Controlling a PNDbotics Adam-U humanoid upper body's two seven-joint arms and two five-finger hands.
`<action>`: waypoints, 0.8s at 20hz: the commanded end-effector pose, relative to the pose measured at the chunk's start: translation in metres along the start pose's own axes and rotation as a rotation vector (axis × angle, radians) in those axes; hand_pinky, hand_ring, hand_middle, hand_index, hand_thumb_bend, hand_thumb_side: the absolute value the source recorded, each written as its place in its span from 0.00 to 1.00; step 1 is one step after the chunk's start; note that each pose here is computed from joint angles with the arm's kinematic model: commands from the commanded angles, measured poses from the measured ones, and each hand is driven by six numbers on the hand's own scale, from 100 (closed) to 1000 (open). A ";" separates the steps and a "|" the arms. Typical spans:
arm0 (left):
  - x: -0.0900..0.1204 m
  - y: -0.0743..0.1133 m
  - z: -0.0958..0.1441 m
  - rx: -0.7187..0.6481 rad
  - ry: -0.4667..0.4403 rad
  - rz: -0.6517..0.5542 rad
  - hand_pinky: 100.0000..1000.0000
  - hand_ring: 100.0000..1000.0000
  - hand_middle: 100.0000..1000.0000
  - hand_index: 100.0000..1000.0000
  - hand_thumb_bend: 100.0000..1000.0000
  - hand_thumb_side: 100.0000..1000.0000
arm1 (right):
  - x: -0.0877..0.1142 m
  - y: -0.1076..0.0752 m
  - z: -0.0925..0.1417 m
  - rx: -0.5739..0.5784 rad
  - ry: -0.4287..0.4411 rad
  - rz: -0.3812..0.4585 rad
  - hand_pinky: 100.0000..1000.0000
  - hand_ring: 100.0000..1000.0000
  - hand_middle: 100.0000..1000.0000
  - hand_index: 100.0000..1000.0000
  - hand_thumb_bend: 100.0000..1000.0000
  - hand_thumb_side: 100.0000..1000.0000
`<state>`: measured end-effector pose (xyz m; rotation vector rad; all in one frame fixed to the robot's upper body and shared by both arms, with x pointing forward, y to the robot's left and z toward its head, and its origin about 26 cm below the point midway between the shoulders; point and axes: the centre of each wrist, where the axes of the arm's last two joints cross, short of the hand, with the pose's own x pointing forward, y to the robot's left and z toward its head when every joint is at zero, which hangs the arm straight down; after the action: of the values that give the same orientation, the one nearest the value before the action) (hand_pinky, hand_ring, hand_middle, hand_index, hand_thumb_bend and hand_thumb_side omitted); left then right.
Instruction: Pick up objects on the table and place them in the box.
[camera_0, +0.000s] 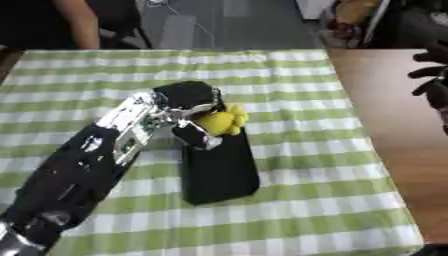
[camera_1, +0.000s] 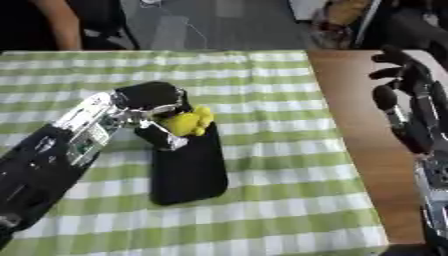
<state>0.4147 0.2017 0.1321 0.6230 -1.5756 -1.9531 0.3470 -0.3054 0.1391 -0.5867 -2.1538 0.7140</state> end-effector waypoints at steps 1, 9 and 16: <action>0.000 0.006 0.000 -0.015 -0.029 -0.017 0.21 0.21 0.35 0.46 0.14 0.36 | 0.004 -0.009 -0.006 -0.008 -0.023 0.018 0.46 0.65 0.76 0.93 0.62 1.00; 0.000 0.004 0.000 -0.069 -0.071 -0.018 0.42 0.44 0.52 0.63 0.59 0.57 | 0.004 -0.009 -0.006 -0.008 -0.024 0.019 0.46 0.65 0.76 0.93 0.62 1.00; -0.001 0.005 0.000 -0.071 -0.080 -0.013 0.49 0.48 0.55 0.64 0.70 0.62 | 0.004 -0.009 -0.007 -0.007 -0.025 0.019 0.46 0.65 0.76 0.93 0.62 1.00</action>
<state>0.4140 0.2002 0.1283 0.5172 -1.5288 -2.0618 0.3473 -0.3051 0.1397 -0.5867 -2.1558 0.7145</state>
